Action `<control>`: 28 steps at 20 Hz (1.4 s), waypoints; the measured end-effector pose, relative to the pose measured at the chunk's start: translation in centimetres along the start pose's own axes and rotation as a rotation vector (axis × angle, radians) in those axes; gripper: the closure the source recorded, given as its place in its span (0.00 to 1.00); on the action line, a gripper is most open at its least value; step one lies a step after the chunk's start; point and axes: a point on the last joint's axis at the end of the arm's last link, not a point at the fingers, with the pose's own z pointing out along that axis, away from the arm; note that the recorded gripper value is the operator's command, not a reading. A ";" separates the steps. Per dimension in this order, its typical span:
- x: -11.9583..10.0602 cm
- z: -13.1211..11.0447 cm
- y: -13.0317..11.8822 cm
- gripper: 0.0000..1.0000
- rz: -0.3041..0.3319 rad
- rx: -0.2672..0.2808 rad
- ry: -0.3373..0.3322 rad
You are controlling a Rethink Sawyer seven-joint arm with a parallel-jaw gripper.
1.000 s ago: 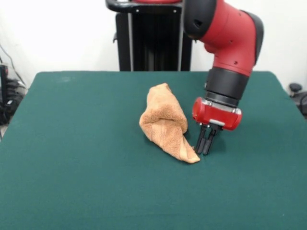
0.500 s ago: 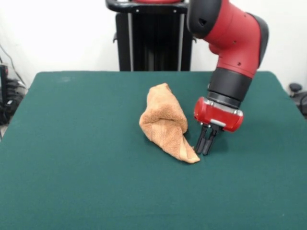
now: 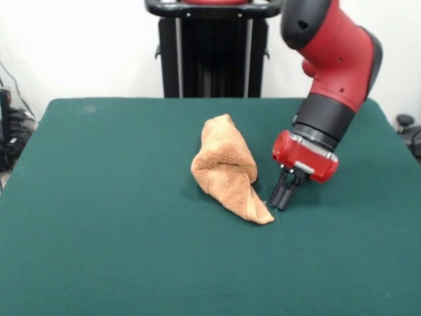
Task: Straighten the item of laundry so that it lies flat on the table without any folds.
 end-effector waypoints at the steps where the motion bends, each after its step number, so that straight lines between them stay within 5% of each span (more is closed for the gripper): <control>1: 0.2 -0.1 0.1 1.00 -0.002 0.010 -0.002; 12: 3.3 -1.1 0.8 1.00 -0.046 0.228 0.027; 28: 4.2 -0.3 0.6 1.00 -0.040 0.323 0.007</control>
